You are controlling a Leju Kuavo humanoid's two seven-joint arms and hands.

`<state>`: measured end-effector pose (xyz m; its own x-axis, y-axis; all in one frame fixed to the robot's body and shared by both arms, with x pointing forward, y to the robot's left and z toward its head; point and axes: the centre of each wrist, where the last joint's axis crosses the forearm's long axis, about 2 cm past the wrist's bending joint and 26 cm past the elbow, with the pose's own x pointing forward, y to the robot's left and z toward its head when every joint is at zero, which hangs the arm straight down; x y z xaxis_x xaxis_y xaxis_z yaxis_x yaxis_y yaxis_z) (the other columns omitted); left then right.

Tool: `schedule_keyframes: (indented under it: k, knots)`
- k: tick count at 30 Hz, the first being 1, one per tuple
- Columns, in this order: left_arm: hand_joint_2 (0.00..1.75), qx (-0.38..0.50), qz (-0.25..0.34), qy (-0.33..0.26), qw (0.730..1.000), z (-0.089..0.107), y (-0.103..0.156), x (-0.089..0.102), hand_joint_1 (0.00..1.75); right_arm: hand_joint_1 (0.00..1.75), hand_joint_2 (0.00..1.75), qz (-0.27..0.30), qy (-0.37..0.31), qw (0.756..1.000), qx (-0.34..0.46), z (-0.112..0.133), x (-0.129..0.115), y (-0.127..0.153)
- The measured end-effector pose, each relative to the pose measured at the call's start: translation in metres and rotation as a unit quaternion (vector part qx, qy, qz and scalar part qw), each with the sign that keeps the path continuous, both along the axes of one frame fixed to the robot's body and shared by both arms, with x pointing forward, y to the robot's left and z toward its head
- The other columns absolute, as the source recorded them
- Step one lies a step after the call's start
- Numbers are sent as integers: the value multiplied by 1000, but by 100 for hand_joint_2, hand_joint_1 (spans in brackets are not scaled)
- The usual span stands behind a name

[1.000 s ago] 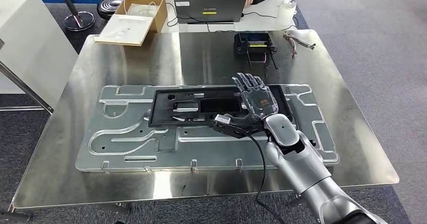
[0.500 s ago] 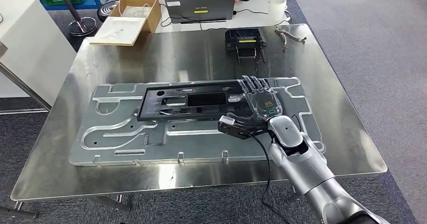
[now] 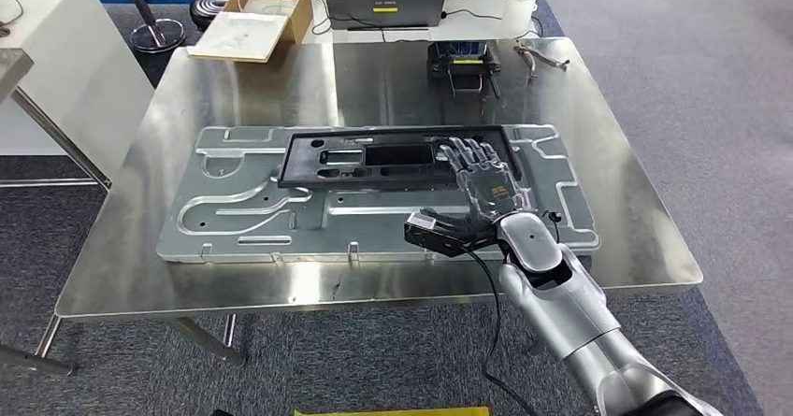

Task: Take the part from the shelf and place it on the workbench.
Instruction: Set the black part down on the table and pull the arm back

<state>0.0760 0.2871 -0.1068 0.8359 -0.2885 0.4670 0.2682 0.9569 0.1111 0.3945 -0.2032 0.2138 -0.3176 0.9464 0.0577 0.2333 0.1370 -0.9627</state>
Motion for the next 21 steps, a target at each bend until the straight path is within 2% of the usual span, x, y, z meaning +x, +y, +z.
schedule_keyframes:
  k: [9,21]
  knots:
    - [0,-4,0,1,1000,0,0,0,0,0,0,-1,-2,1000,0,1,2,-1]
    - [0,-5,4,4,1000,-1,0,-4,0,0,0,-1,9,1000,-1,-10,-3,-1]
